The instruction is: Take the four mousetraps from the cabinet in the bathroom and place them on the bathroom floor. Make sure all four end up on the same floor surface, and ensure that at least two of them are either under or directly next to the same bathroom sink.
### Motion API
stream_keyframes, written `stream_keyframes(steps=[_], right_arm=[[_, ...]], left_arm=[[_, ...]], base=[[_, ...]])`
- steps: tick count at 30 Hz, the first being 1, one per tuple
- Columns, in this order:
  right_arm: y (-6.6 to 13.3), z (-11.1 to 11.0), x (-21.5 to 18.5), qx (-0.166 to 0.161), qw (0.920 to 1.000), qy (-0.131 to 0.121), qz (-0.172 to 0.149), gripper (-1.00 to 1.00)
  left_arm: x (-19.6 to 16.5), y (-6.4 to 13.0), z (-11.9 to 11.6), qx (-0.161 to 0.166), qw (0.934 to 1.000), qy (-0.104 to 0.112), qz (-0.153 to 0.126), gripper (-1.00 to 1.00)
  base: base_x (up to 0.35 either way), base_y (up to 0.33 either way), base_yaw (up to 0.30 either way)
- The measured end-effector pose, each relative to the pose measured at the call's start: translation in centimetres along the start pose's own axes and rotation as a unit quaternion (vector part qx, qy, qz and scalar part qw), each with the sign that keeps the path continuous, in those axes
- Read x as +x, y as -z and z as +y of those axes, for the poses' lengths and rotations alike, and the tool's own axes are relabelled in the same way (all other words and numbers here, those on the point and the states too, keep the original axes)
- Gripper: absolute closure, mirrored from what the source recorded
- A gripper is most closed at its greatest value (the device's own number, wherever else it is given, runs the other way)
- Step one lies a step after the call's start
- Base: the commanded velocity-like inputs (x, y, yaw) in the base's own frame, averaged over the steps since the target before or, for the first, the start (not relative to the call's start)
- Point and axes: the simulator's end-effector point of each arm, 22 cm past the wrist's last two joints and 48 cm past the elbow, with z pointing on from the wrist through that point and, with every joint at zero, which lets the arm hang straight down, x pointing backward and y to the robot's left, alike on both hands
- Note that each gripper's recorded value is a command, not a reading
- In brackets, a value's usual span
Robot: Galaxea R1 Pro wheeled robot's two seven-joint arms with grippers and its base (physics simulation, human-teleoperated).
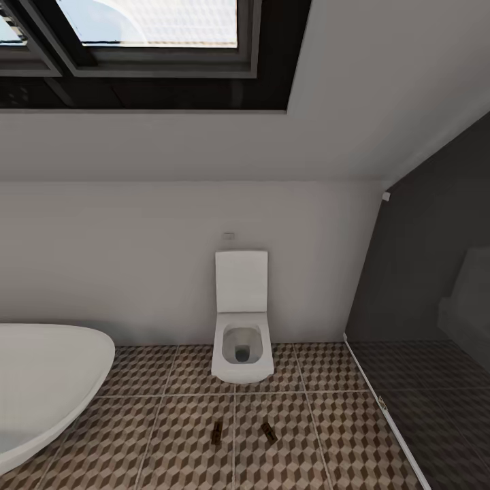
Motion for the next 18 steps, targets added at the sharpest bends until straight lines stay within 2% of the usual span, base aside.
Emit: stream_keyframes(steps=[18], right_arm=[[-0.02, 0.18, -0.11, -0.001, 1.0000, -0.001, -0.001, -1.00]], left_arm=[[0.07, 0.04, -0.52, 0.004, 1.0000, 0.001, 0.001, -1.00]], base=[[0.000, 0.000, 0.000]])
